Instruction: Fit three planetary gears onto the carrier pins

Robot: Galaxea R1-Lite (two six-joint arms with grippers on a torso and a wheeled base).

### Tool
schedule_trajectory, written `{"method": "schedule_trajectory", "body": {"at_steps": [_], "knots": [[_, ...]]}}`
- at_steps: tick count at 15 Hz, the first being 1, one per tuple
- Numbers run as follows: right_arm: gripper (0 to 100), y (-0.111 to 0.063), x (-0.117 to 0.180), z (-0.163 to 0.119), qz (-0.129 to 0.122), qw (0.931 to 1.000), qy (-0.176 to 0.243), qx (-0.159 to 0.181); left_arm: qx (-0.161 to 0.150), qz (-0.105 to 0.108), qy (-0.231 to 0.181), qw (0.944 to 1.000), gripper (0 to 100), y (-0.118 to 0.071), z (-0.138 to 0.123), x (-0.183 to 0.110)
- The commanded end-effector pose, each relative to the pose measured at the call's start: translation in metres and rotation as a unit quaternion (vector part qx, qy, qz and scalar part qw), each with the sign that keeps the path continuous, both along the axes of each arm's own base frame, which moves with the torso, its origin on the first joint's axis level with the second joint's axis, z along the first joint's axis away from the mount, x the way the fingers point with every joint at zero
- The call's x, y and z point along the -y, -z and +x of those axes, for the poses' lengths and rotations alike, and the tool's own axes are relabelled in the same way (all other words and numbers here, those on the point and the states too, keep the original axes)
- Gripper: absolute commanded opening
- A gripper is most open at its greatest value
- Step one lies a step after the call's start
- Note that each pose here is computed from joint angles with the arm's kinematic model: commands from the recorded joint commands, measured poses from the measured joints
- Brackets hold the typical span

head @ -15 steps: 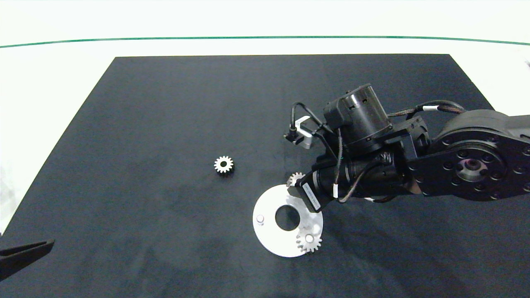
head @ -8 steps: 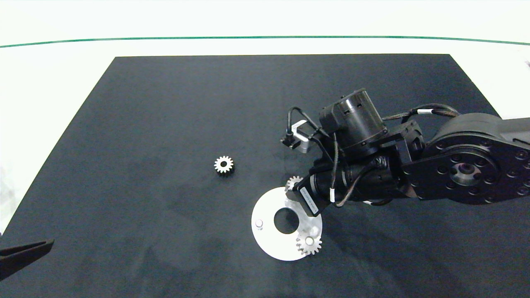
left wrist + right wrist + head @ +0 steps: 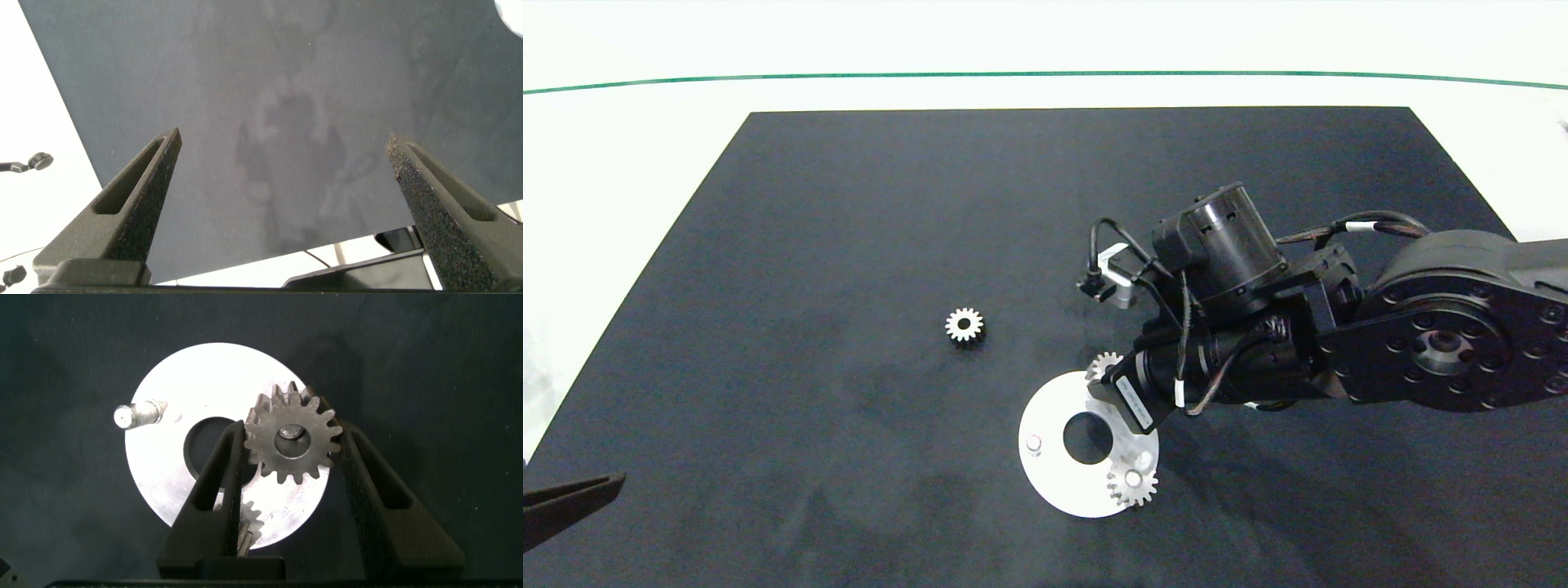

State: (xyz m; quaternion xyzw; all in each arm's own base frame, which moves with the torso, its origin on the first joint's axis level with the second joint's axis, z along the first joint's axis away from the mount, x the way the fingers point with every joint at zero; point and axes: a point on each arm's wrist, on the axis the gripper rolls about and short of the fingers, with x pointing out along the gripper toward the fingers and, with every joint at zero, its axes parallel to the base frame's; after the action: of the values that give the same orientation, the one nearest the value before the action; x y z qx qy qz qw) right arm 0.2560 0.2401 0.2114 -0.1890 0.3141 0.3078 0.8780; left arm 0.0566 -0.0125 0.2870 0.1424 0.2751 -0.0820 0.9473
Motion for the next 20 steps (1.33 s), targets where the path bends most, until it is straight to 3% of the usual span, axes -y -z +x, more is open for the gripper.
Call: {"method": "schedule_trajectory", "body": {"at_steps": [1, 2, 9, 14, 17, 20], "knots": [[22, 0.002, 0.003, -0.003, -0.005, 1.0, 0.001, -0.003, -0.003, 0.002, 0.0, 1.0, 100, 0.001, 0.0, 0.0], [100, 0.001, 0.004, -0.002, -0.005, 1.0, 0.002, -0.002, -0.002, 0.001, 0.0, 1.0, 100, 0.0, 0.0, 0.0], [100, 0.002, 0.008, -0.006, -0.009, 0.9999, 0.003, -0.005, -0.003, 0.002, 0.0, 1.0, 100, 0.001, 0.0, 0.0], [100, -0.01, 0.015, -0.014, 0.003, 1.0, 0.002, 0.007, -0.002, 0.001, 0.0, 1.0, 100, 0.0, 0.0, 0.0], [100, -0.026, 0.026, -0.019, 0.011, 0.9992, 0.021, 0.033, -0.004, 0.002, 0.0, 1.0, 100, 0.001, 0.0, 0.0], [100, -0.025, 0.034, -0.009, 0.012, 0.9985, 0.041, 0.034, -0.003, 0.002, 0.0, 1.0, 100, 0.001, 0.0, 0.0]]}}
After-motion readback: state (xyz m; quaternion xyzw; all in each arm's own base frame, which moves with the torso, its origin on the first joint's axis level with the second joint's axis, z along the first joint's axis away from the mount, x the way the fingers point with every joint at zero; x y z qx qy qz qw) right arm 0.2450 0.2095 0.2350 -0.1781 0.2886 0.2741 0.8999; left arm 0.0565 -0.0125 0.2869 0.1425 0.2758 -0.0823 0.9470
